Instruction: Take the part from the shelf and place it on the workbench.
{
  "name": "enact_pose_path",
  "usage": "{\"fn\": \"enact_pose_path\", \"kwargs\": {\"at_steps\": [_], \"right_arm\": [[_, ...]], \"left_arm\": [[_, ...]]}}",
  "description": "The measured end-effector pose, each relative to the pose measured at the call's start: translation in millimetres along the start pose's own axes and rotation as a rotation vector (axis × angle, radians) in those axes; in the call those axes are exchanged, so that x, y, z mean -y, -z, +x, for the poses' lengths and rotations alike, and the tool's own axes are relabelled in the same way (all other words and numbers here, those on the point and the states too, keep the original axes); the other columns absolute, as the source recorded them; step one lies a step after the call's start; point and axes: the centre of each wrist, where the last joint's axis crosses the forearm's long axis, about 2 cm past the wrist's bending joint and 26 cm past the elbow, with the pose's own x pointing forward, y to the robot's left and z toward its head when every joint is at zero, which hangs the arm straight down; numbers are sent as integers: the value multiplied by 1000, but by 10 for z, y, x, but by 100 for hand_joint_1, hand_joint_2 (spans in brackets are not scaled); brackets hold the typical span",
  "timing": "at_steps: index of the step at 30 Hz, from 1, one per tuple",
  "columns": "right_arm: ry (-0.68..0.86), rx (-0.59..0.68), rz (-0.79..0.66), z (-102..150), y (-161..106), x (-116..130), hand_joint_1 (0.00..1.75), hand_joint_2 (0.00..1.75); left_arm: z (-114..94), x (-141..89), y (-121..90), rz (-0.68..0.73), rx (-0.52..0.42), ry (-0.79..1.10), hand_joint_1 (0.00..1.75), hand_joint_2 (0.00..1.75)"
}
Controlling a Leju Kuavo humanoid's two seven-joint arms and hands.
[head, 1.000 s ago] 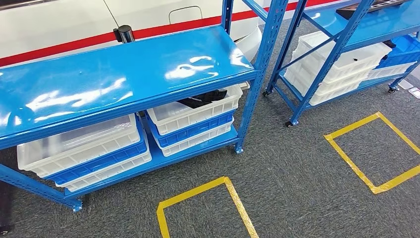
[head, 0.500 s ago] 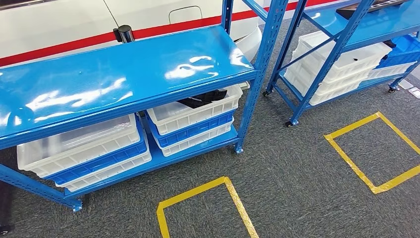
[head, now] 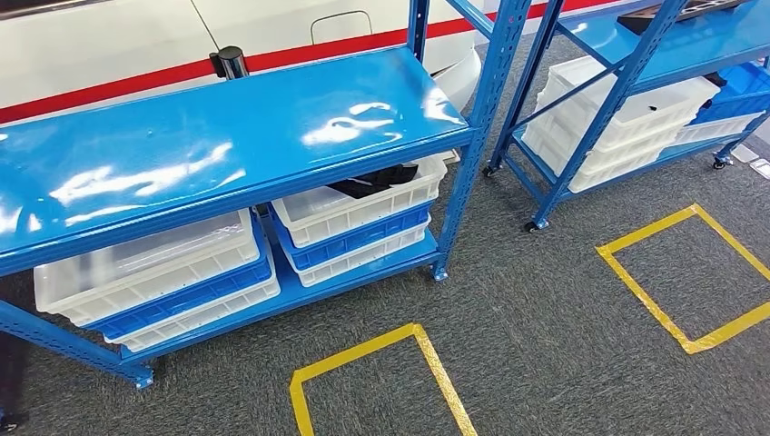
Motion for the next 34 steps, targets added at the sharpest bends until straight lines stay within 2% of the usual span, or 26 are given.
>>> {"fn": "enact_pose_path", "kwargs": {"at_steps": [34], "right_arm": [[-8, 4, -1, 14, 2, 4, 0, 0]], "left_arm": [[-5, -11, 1, 6, 9, -2, 0, 0]]}}
